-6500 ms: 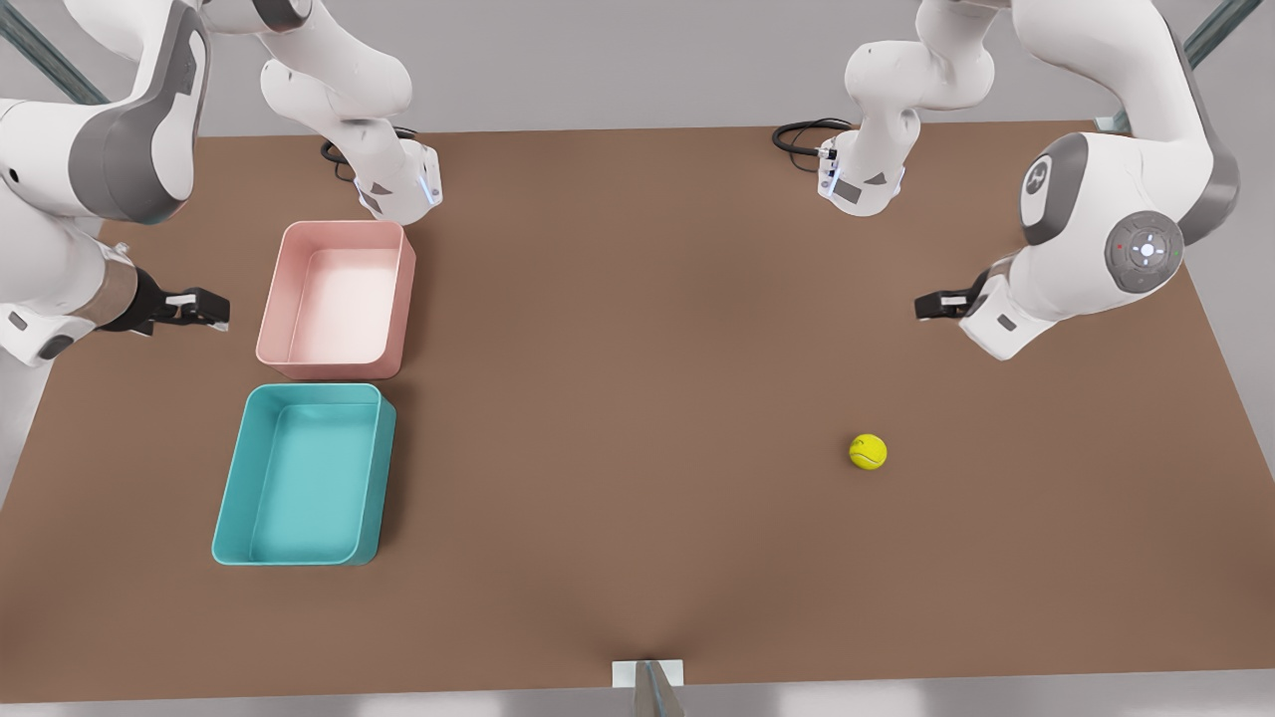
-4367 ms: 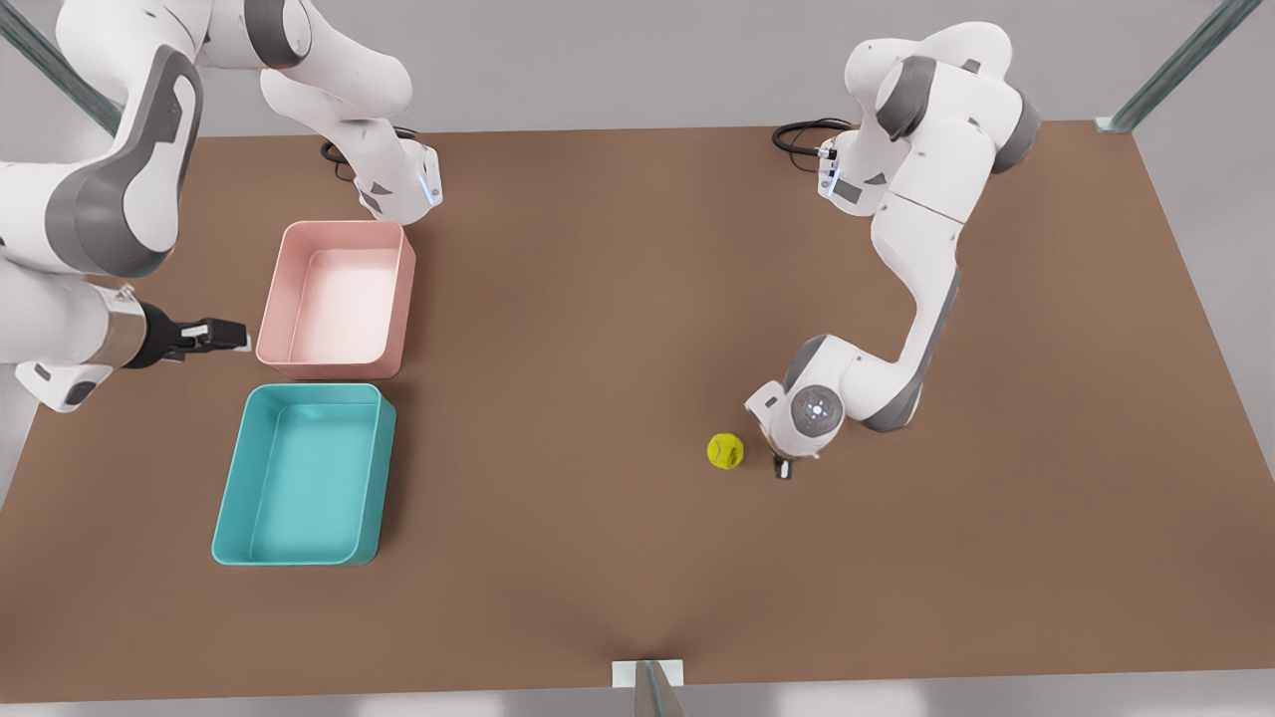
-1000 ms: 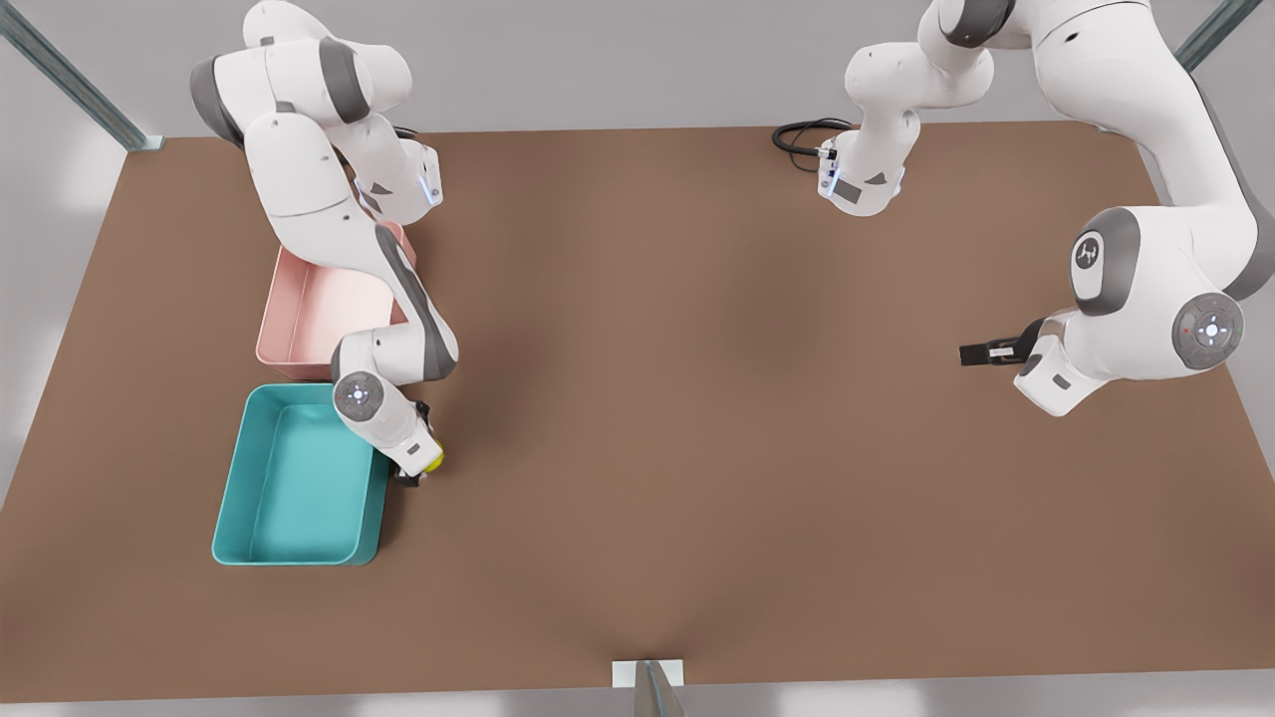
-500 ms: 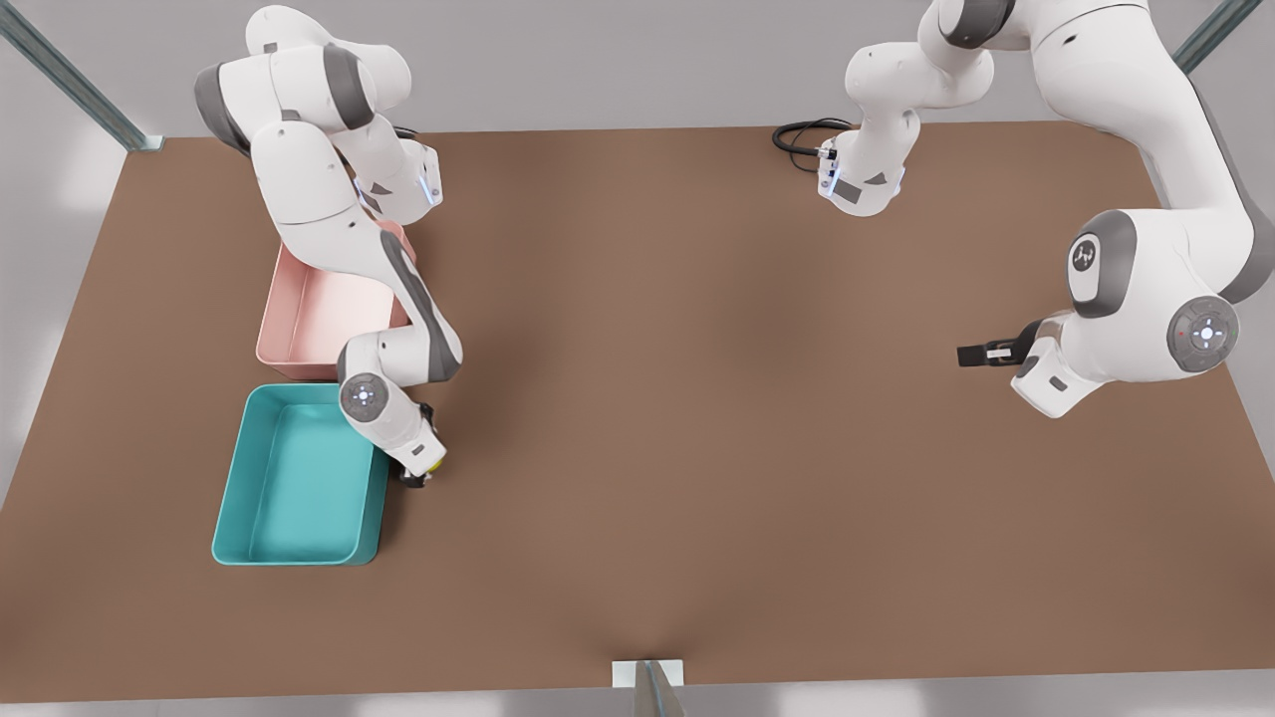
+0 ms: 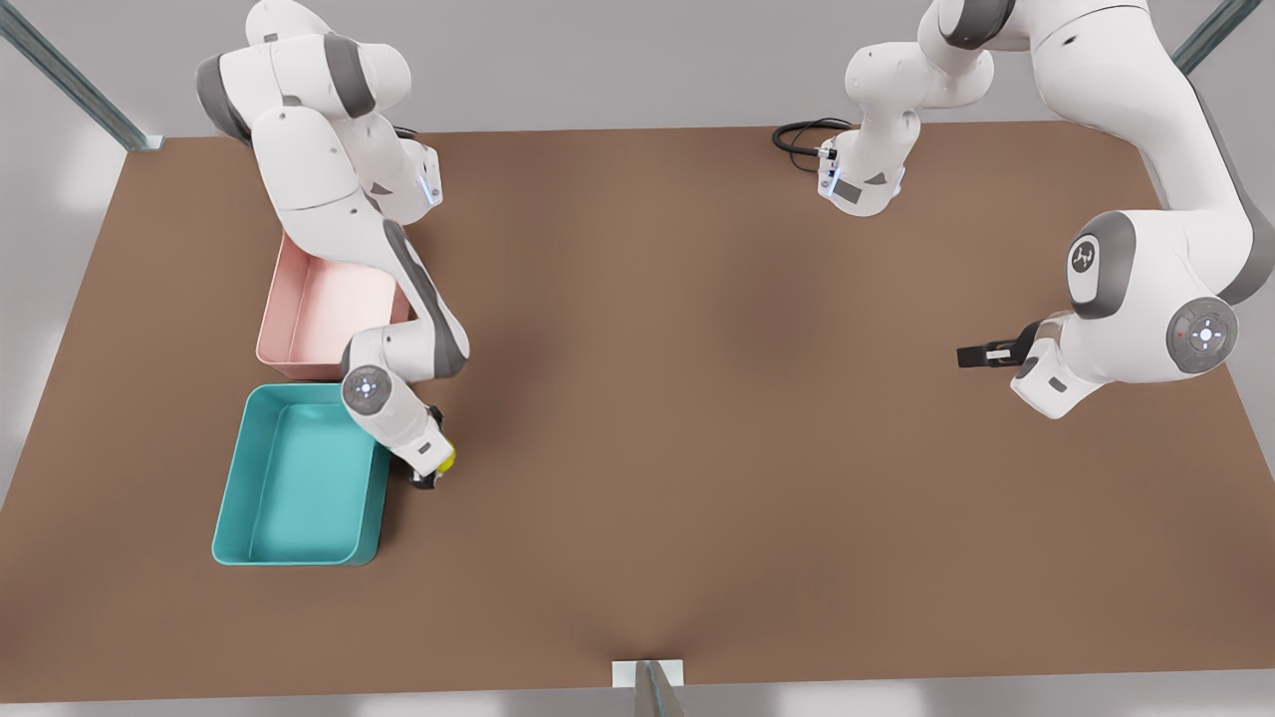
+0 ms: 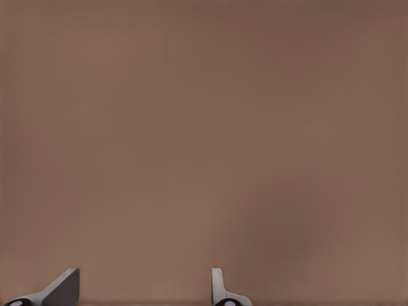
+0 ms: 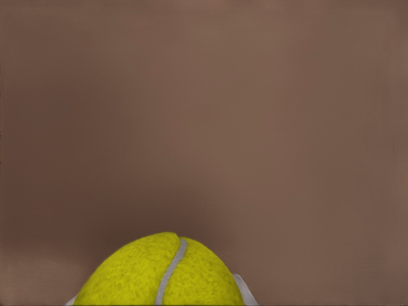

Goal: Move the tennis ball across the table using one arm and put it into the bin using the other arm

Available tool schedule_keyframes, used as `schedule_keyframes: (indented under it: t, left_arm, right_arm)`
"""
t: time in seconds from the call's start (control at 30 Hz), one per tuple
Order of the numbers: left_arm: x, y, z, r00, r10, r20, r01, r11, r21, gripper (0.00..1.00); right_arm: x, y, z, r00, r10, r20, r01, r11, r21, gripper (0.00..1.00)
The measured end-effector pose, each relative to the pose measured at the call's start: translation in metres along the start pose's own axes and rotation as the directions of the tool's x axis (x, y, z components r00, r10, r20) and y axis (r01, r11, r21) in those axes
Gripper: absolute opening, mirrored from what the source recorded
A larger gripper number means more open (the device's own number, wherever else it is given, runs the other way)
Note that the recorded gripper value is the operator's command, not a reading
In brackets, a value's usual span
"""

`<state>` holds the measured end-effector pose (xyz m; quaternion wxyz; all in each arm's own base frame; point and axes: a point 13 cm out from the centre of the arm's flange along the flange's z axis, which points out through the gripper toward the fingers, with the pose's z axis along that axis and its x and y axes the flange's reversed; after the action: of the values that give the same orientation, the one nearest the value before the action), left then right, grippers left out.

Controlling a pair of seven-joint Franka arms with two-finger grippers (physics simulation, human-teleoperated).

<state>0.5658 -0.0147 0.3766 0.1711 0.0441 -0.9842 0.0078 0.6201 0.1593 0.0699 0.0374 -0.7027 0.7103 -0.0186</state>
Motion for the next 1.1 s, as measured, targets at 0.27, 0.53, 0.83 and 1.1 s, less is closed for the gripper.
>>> schedule_keyframes:
  t: [0.27,0.53,0.83,1.1]
  left_arm:
    - [-0.001,0.0,0.001,1.0,-0.001,-0.001,0.001,1.0,0.0,1.0]
    - [0.0,-0.003,0.001,1.0,0.003,-0.003,-0.003,1.0,0.0,1.0]
    - [0.0,-0.003,0.003,1.0,0.004,-0.006,-0.004,1.0,-0.001,1.0]
    - [0.0,-0.004,0.005,1.0,0.005,-0.013,-0.005,1.0,-0.001,1.0]
  right_arm:
    - [0.06,-0.062,-0.122,0.995,0.104,-0.012,-0.102,0.992,0.079,0.61]
    - [0.212,-0.038,-0.058,0.948,0.288,-0.135,-0.296,0.954,-0.046,1.0]
    - [0.14,-0.149,-0.208,0.917,0.394,-0.071,-0.389,0.919,0.07,1.0]
    - [0.107,-0.009,-0.435,0.706,0.69,-0.157,-0.705,0.706,-0.067,1.0]
